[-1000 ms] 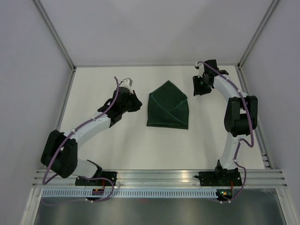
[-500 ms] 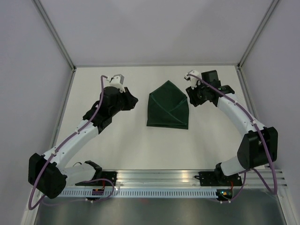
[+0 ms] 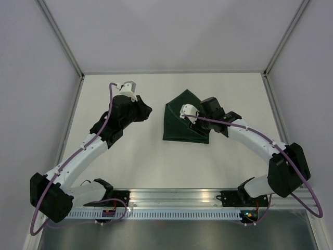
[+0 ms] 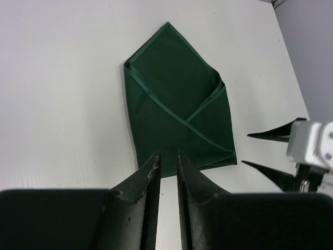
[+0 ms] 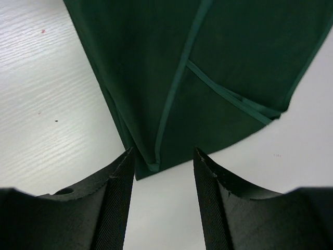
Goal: Fold the napkin, place the utensils inside, and roll it up
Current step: Roll the napkin with the utensil
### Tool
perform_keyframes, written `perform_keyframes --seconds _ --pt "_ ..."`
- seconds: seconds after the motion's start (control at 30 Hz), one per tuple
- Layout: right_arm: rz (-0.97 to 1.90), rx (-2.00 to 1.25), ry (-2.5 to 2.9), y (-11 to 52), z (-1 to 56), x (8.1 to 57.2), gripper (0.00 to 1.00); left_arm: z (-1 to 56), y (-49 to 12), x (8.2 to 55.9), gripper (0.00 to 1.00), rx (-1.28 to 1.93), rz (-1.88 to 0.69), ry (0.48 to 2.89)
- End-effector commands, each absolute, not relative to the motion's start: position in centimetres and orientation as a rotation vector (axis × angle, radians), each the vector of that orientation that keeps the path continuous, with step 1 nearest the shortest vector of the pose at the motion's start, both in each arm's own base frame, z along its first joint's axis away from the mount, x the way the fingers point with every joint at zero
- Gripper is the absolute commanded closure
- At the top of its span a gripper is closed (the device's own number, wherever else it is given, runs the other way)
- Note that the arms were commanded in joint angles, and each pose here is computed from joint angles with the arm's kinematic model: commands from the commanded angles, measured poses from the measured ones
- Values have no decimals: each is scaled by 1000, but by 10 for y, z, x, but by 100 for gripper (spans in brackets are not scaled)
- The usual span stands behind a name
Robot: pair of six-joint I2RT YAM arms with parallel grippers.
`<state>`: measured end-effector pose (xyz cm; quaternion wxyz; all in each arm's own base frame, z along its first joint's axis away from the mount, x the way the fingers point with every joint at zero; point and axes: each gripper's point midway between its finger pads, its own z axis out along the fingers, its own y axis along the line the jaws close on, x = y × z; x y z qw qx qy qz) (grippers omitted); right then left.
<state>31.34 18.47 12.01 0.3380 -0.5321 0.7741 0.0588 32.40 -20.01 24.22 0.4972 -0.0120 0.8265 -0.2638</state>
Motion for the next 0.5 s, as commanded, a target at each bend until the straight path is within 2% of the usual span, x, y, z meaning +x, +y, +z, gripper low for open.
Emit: perform_keyframes --seconds 0.0,0.47 --pt "123 -1492 1896 207 111 315 44 267 -196 324 76 -78 -648 1959" --pt "46 -1694 1798 261 58 290 44 286 -195 326 71 -67 -631 1946"
